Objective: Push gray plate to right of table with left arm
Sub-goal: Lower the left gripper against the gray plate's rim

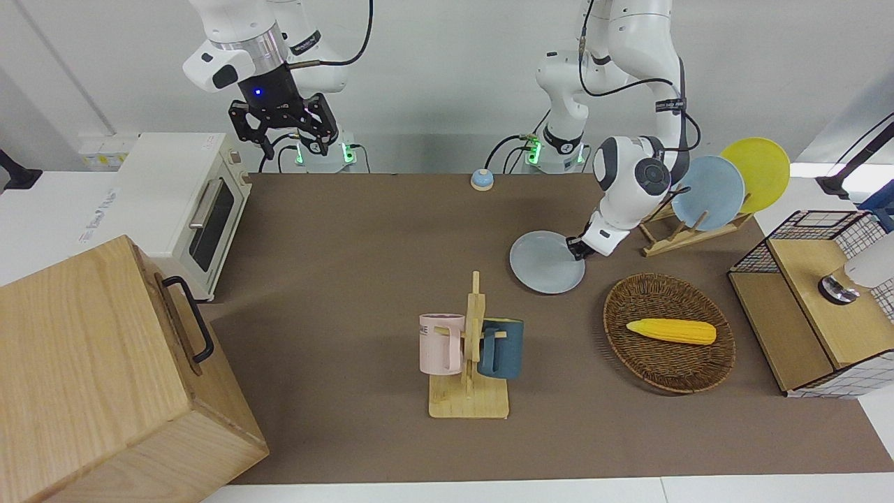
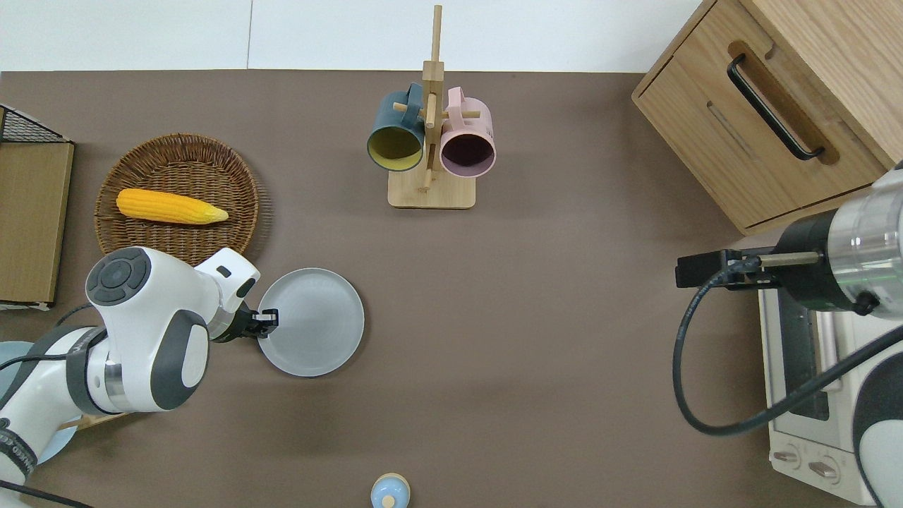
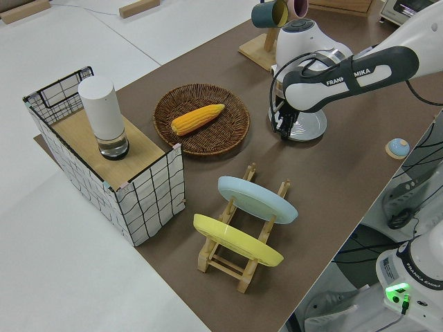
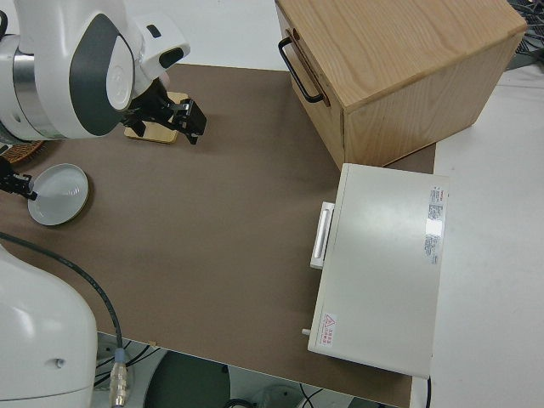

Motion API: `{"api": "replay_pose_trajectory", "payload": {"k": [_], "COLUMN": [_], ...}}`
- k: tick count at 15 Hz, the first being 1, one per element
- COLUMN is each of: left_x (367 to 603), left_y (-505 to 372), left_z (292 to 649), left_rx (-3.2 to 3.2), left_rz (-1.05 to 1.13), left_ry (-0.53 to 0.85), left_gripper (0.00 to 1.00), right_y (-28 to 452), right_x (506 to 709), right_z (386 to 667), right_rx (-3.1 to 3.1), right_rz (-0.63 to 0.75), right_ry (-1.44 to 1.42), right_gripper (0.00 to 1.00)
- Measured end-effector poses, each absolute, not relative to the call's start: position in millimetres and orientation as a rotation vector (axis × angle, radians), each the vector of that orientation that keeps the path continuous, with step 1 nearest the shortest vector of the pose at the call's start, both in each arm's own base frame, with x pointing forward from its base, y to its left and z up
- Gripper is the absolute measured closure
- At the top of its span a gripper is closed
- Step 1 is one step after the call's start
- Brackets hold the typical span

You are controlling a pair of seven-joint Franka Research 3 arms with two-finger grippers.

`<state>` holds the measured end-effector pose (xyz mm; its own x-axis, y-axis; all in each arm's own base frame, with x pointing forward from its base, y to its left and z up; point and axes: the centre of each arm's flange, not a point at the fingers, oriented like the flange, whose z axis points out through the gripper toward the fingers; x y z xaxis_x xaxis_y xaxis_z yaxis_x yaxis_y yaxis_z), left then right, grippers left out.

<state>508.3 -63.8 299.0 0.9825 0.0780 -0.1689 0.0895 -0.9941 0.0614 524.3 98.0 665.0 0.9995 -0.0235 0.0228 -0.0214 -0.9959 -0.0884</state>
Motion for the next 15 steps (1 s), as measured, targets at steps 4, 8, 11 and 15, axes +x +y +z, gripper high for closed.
{"api": "replay_pose_trajectory", "payload": {"k": [4, 8, 11, 15], "left_x": [508.7, 508.8, 508.8, 508.7], "left_y": [-64.1, -63.8, -64.2, -65.5], "left_z": [302.7, 302.5, 303.2, 303.3], "left_rx": [3.049, 3.047, 3.044, 3.038], "left_rz": [-0.245, -0.246, -0.244, -0.244], "left_ry": [0.142, 0.145, 0.148, 0.152], "left_gripper": [0.95, 0.95, 0.97, 0.97], "right_y": [98.0, 98.0, 98.0, 98.0], "right_x": [524.3, 524.3, 524.3, 524.3], "right_z": [665.0, 665.0, 665.0, 665.0], "right_rx": [-3.053, -3.053, -3.053, -3.053], "right_rz": [-0.036, -0.036, -0.036, -0.036], "right_ry": [0.034, 0.034, 0.034, 0.034], "right_gripper": [0.00, 0.00, 0.00, 0.00]}}
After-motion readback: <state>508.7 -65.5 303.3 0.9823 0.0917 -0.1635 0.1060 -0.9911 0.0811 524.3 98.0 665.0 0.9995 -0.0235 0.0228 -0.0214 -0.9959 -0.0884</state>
